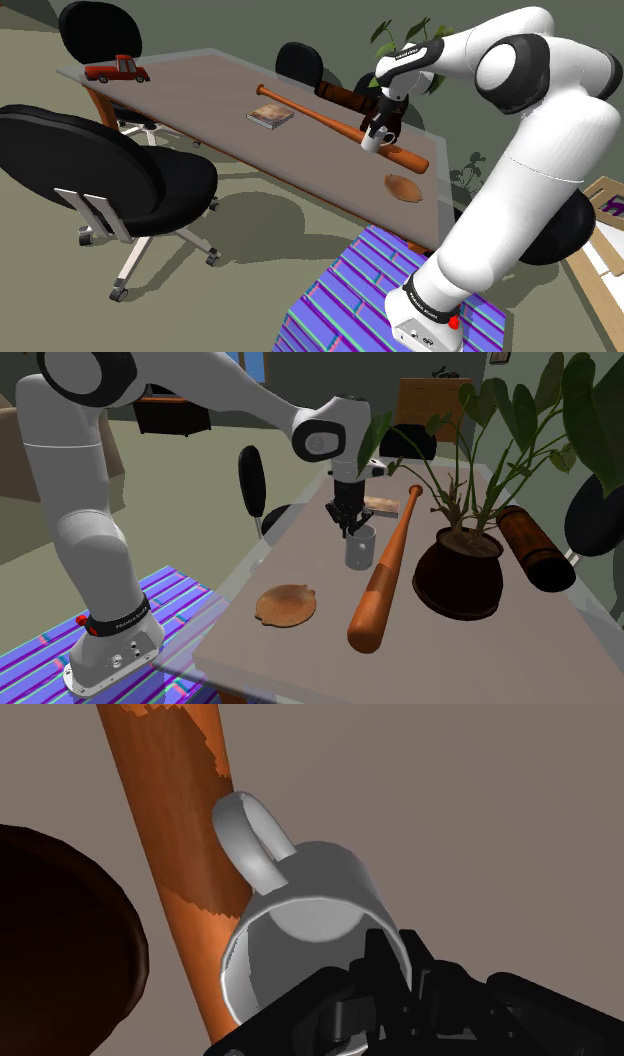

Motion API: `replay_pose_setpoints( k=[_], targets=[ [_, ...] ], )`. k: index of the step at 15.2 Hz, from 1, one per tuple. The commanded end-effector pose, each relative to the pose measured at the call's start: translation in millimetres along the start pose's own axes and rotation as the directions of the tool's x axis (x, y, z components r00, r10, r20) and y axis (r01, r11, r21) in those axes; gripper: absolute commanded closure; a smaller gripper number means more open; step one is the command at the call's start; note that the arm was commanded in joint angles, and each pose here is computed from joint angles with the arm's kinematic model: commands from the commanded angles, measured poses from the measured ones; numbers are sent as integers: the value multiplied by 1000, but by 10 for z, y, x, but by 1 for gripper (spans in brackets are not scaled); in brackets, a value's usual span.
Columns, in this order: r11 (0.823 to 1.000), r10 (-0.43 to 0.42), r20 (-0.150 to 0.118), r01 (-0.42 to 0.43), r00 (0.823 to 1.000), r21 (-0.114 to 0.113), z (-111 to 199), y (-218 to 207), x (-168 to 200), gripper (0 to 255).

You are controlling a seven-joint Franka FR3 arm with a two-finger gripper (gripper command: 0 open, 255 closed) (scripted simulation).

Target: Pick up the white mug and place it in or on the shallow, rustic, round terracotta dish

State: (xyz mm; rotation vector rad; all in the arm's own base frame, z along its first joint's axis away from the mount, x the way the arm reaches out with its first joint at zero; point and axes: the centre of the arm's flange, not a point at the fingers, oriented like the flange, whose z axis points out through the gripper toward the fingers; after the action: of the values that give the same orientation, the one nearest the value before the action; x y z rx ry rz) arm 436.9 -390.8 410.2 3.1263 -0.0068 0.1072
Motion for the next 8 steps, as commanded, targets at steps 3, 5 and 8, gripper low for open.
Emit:
replay_pose_setpoints(
  k=[3, 5, 8],
  targets=[
    [1000, 0, 0, 0, 1000, 0, -201, -2, 5, 255],
    [1000, 0, 0, 0, 1000, 0, -306, 0, 12, 255],
    [1000, 0, 0, 0, 1000, 0, -464, 2, 23, 255]
  ],
)
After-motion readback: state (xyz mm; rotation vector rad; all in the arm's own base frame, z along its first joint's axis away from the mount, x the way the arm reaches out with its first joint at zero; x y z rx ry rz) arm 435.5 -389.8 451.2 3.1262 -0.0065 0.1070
